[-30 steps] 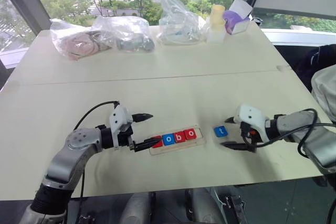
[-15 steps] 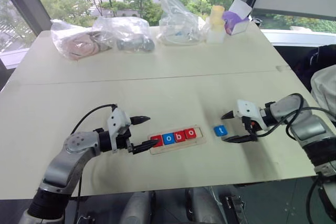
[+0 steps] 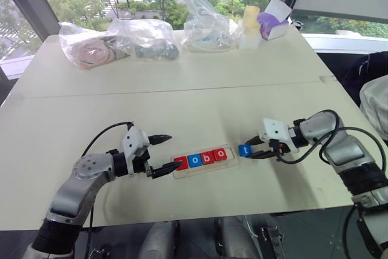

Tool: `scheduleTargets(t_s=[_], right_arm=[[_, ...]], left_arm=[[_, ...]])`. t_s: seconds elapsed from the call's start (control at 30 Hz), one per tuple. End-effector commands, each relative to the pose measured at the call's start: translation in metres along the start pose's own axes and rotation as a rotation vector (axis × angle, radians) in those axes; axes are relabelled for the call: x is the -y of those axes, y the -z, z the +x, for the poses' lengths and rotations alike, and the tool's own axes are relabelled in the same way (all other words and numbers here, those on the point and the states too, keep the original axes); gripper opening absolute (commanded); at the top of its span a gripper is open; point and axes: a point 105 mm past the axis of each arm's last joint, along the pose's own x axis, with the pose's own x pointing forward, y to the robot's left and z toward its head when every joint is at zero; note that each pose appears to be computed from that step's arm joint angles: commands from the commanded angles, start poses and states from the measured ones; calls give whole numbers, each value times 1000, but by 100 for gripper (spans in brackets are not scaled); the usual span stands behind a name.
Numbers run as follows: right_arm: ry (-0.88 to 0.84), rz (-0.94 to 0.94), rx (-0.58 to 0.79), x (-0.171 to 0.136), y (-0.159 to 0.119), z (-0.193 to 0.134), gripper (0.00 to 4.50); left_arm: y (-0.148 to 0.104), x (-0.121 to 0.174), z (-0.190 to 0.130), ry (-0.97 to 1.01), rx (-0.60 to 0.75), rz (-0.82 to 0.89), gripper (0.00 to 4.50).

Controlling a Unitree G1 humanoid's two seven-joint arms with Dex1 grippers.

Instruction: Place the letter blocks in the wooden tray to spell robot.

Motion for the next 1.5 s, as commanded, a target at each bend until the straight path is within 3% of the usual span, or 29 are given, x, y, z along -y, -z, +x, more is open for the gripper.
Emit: scheduleTargets(t_s=[0.03,0.37,0.87,1.17,1.5], right_arm=[[-26,-97,32,0,-33,-1,110],[-60,-130,-53,-1,-30,11,110],[-73,-137,-50,0,-38,22,110],[-75,-144,-23,0,-46,29,110],[-69,-157,-27,1,-44,32,110]], left_arm=[[-4,0,-2,-3,22,26,450],[5,-1,-7,-7,21,27,450],[24,1,-9,-13,21,17,450],[21,4,-9,-19,34,15,450],[0,5,-2,-24,44,21,450]])
